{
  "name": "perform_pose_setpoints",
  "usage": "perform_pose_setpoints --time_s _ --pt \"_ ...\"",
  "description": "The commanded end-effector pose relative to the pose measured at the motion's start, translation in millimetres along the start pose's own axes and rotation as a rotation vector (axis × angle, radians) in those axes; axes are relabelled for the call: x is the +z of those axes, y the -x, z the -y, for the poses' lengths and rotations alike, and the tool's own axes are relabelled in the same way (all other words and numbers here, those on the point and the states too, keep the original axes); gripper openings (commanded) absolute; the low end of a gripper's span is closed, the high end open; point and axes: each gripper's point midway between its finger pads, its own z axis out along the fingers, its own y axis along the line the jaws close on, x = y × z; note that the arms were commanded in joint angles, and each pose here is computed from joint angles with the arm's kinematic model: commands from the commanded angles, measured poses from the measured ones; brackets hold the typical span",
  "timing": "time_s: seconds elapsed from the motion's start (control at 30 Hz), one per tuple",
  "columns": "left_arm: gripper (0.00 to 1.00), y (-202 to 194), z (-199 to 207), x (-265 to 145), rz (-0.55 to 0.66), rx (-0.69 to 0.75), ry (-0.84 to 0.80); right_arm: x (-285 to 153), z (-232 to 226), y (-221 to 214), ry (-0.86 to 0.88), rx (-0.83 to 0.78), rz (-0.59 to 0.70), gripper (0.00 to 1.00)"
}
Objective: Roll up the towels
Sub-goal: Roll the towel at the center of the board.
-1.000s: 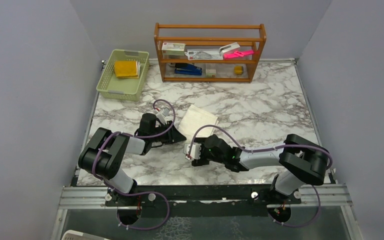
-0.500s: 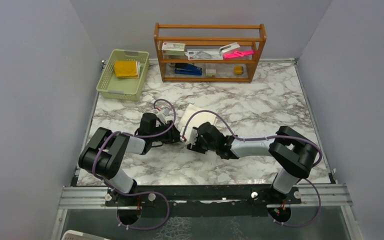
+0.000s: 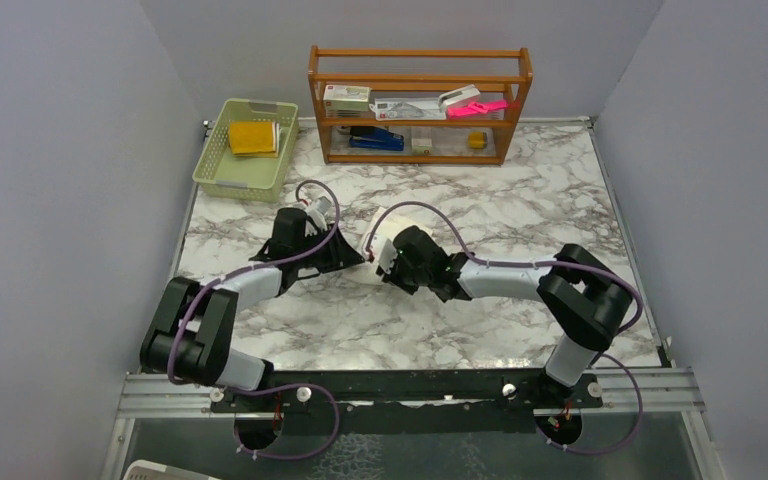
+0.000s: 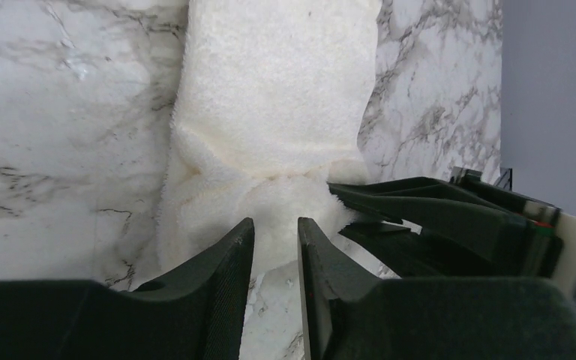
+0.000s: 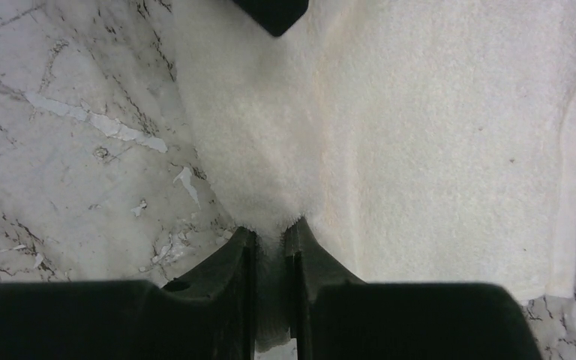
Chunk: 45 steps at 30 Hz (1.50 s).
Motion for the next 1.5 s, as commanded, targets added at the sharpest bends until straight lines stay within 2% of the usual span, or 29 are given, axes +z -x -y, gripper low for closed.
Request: perform_pose_setpoints --time_s 0.0,0.1,0.23,0.37,0.5,0.7,0.9,1.13,1.47 --pt "0.33 33.4 12.2 -24.1 0.078 0.031 0.032 -3.5 -39.7 -29.2 0.196 0.149 -0.107 0.01" --pt "0.34 51.4 20.2 -41.6 0.117 0.046 0.026 -11.2 -37.4 -7.1 0.212 0.220 -0.050 0.01" --pt "0.35 64.9 24.1 -59.9 0.144 0.072 0.038 -19.0 -37.3 9.4 0.276 0.315 -0.046 0.01" --pt "0.35 66.8 25.9 -68.1 0.152 0.092 0.037 -29.1 -43.8 22.0 0.415 0.451 -0.023 0.01" --pt "0.35 60.5 24.3 -68.4 0.139 0.075 0.028 -35.9 -45.7 22.3 0.505 0.595 -0.017 0.01" --pt "0.35 52.1 24.9 -64.4 0.136 0.033 -0.011 -35.4 -38.7 12.9 0.612 0.791 -0.083 0.01" --pt "0.35 48.1 20.4 -61.8 0.131 0.023 -0.004 -35.7 -32.1 14.3 0.709 0.920 -0.115 0.01" --pt "0.35 43.3 27.8 -56.9 0.128 0.030 -0.027 -35.8 -8.8 10.0 0.691 1.061 -0.093 0.01" --pt "0.35 18.4 51.1 -16.5 0.040 0.044 -0.129 -26.2 0.8 -23.5 0.679 1.269 -0.153 0.01"
